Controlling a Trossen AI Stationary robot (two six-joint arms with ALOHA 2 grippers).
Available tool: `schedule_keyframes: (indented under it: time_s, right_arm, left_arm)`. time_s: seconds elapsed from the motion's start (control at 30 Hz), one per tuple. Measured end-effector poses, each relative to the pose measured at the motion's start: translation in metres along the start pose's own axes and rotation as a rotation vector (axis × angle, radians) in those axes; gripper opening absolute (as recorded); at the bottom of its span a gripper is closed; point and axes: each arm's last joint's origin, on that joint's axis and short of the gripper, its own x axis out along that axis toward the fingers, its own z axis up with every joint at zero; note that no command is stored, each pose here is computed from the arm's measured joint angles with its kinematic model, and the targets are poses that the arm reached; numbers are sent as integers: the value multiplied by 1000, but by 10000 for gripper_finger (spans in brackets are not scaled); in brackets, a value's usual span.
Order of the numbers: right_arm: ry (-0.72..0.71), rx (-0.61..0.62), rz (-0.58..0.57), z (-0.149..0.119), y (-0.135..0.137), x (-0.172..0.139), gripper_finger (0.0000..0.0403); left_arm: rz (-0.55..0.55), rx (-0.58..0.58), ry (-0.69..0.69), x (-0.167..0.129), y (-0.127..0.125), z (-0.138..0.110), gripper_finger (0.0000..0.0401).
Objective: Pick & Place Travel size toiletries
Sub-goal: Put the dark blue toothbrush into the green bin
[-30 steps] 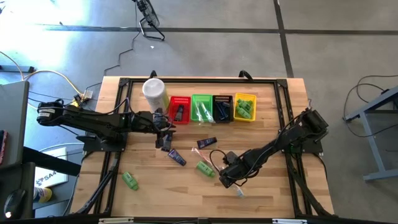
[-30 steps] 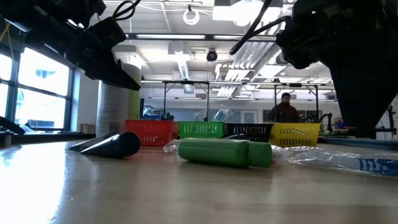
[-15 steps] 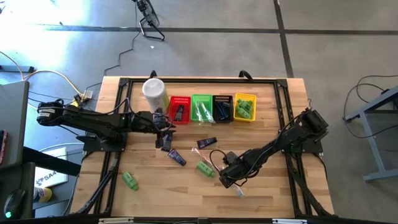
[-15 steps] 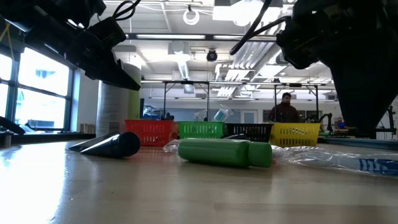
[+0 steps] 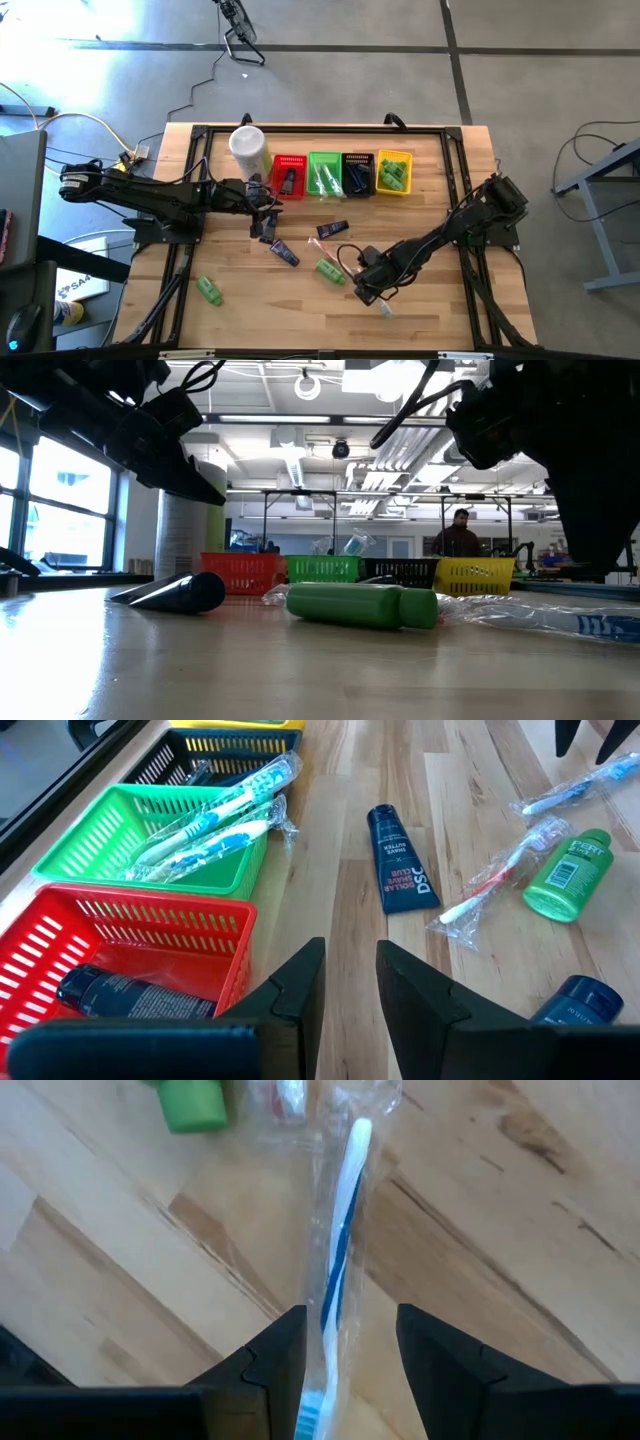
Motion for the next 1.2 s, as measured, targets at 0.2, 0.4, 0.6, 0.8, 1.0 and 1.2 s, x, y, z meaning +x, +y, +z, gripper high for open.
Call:
schedule_keyframes:
  time_s: [0.2,0.4,0.6,0.8,1.0,1.2]
  right_arm:
    - [-15,-25,-3,0,0,0,149]
    - [-8,-15,0,0,0,0,149]
    - [24,15,14,-1,1,0,150]
    - [7,31,16,0,1,0,192]
    - [-41,60,14,1,2,0,250]
    - [-74,44,14,-4,3,0,256]
  left_arm:
    - [0,0,0,0,0,0,88]
    - [-1,0,0,0,0,0,88]
    - [-4,0,0,0,0,0,88]
    - [-4,0,1,0,0,0,88]
    - [-3,0,3,0,0,0,88]
    - [-3,0,3,0,0,0,88]
